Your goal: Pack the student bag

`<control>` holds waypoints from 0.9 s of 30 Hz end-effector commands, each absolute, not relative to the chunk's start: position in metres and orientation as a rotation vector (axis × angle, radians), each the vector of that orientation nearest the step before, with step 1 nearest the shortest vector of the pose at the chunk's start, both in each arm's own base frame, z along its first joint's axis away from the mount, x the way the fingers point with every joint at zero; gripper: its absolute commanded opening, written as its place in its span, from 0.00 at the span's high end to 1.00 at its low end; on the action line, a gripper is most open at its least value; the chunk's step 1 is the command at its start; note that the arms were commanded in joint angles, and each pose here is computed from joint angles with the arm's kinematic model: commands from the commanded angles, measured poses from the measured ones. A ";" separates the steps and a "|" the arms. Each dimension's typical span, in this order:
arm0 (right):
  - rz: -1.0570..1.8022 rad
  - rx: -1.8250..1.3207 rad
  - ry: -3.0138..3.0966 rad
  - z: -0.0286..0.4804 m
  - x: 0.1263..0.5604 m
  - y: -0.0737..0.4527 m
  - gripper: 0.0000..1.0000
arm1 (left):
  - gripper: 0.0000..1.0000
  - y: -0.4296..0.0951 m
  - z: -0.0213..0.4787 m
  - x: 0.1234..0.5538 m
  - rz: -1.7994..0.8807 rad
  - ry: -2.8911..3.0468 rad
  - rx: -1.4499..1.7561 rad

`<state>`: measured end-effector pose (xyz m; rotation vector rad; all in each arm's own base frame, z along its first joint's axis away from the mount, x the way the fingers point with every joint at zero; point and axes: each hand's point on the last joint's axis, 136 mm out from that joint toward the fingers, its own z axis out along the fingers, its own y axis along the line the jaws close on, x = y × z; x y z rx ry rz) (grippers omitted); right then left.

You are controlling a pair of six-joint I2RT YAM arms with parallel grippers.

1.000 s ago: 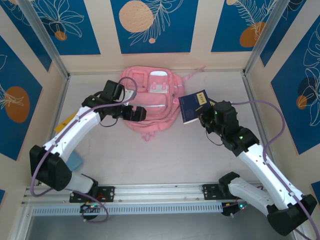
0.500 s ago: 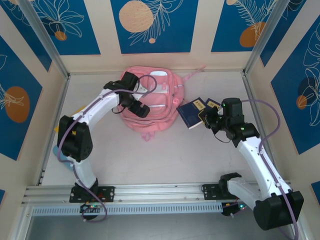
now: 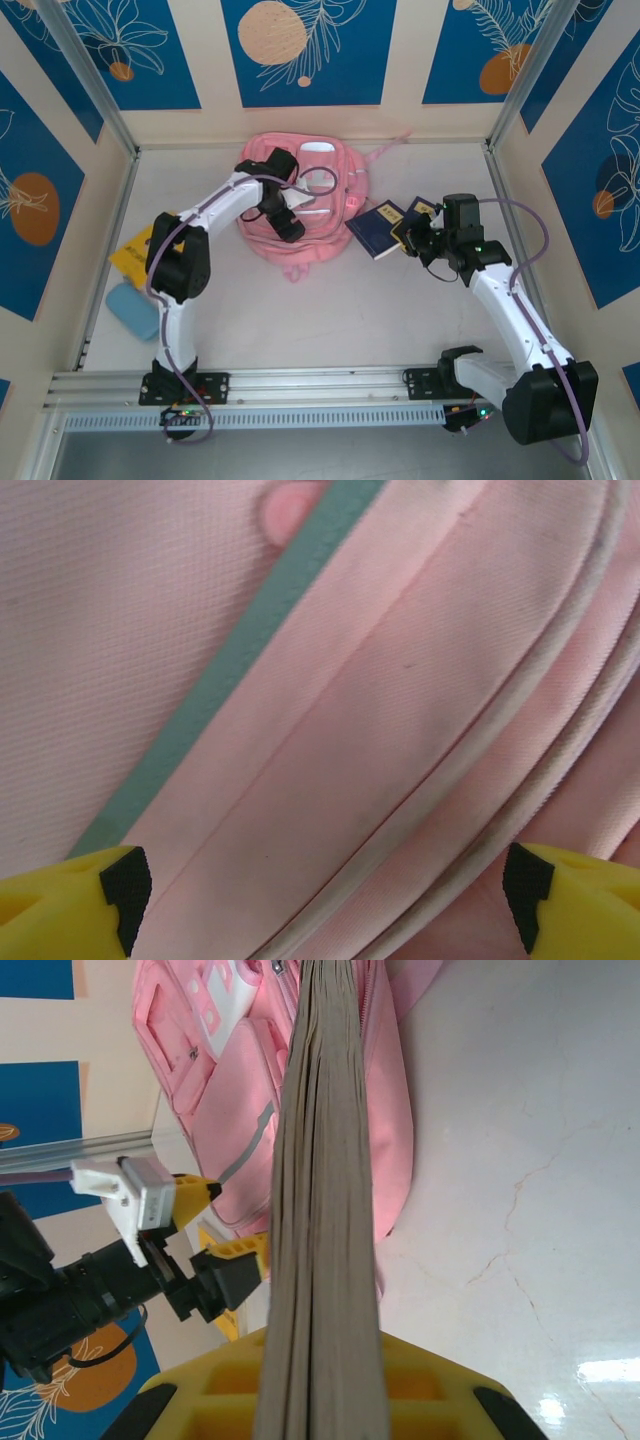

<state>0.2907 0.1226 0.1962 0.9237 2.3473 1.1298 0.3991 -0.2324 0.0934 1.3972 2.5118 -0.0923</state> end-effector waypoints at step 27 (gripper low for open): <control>1.138 0.965 2.316 0.199 0.295 0.120 1.00 | 0.63 -0.258 0.115 0.456 0.126 2.260 1.455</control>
